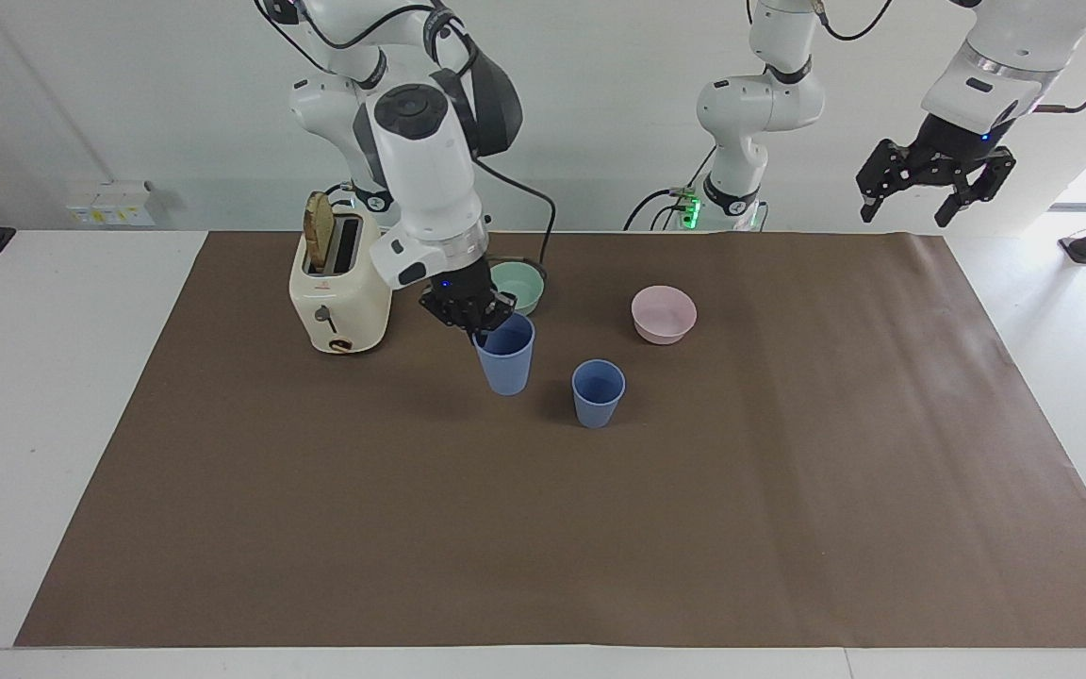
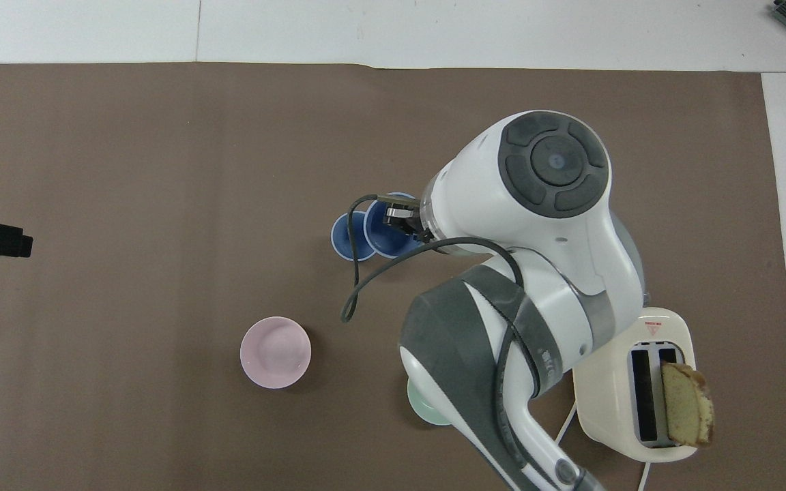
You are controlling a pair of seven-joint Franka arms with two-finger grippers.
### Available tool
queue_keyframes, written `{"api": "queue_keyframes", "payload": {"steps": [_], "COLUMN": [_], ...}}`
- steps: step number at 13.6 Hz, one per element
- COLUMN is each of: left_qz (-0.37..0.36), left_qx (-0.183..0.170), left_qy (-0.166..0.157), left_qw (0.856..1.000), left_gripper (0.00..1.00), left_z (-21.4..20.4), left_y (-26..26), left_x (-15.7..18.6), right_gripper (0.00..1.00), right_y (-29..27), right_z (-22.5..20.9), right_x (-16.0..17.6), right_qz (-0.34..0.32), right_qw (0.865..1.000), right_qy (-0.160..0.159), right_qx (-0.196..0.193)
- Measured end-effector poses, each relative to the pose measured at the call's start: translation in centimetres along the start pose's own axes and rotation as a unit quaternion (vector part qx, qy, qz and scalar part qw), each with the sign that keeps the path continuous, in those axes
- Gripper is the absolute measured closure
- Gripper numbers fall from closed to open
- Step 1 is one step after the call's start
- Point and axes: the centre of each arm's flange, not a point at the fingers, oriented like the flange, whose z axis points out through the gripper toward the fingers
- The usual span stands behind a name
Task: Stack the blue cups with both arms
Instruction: 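Carry the blue cup over the placed cup and lower it inside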
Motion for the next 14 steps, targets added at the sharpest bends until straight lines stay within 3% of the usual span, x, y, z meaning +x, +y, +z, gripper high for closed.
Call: {"api": "queue_keyframes", "payload": {"steps": [5, 14], "left_qz": [-0.001, -0.002], "left_qx": [0.000, -0.007], "left_qy": [-0.001, -0.009], "left_qw": [1.000, 1.000], "left_gripper": [0.00, 0.00], "left_z": [0.1, 1.2], "left_y": [-0.1, -0.3], "left_x": [0.0, 0.7], "right_gripper": [0.95, 0.95], "right_y": [-3.8, -2.9], "right_z": [2.2, 4.8], "right_x": [-2.6, -0.2], "right_qz": [-0.033, -0.015], "right_qw": [0.999, 1.000], "right_qy": [-0.005, -0.001], "right_qx": [0.014, 0.015]}}
